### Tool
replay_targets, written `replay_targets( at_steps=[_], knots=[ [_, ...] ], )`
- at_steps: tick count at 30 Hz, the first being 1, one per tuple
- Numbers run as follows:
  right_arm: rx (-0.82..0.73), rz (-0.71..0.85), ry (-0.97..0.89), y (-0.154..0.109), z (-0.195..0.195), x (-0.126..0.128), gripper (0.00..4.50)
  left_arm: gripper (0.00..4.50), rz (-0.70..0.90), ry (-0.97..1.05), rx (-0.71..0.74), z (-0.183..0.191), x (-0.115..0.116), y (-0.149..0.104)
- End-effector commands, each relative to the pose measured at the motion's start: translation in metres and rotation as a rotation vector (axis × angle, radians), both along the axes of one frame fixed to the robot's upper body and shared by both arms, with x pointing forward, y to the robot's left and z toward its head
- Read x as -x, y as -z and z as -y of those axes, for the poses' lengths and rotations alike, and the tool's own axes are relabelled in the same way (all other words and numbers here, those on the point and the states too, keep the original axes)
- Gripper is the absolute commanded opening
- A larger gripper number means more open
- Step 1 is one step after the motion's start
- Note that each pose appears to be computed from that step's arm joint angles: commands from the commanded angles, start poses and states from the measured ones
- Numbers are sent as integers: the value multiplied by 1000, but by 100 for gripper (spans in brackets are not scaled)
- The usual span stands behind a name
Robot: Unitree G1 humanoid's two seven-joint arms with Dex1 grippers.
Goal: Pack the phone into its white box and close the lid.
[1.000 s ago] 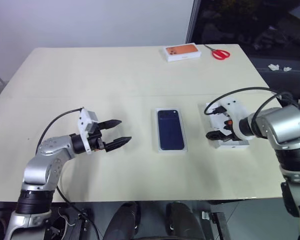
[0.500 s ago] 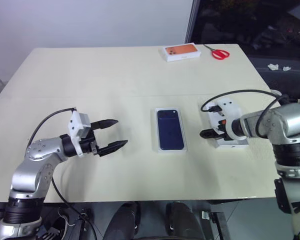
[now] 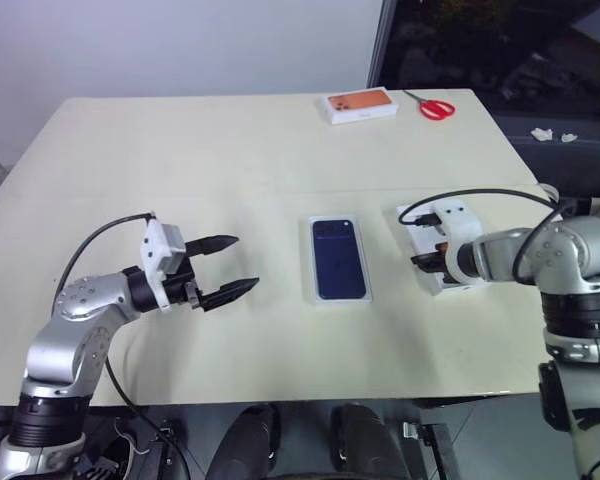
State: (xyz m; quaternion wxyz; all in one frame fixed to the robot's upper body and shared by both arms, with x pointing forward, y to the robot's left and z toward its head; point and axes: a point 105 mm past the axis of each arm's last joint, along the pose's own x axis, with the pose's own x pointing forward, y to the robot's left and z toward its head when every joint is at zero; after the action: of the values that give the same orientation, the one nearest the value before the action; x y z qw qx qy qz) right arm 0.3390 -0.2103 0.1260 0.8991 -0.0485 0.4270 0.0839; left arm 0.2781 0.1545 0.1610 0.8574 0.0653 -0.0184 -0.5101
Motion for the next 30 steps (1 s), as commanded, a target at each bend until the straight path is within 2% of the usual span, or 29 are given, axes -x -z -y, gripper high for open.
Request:
replay_targets(
  at_steps=[1,7,9,12,15,19,24,30],
  knots=[
    [-84,117,-8,-35,-15,-15,4,450,63,-2,3,-2,0,-16],
    [-378,309,-225,-94,-85,-22,4,450,65,-36,46,-7,-6,-26],
    [-687,293,-329,-114,-116,-16,4,450,61,-53,69,-10,-9,-30],
    [-953,240,-475,-123,-144,0,4,450,50,-88,89,-15,-14,-33],
    [-1120,201,-570,-126,-160,16,4,450,42,-129,103,-20,-20,-34],
    [-1288,120,-582,-118,-171,23,4,450,39,-161,137,-22,-22,-36],
    [-1313,-40,-485,-70,-189,30,4,450,30,-196,158,-24,-22,-35],
    [-1340,-109,-459,-50,-202,42,4,450,13,-233,169,-24,-22,-27]
  ],
)
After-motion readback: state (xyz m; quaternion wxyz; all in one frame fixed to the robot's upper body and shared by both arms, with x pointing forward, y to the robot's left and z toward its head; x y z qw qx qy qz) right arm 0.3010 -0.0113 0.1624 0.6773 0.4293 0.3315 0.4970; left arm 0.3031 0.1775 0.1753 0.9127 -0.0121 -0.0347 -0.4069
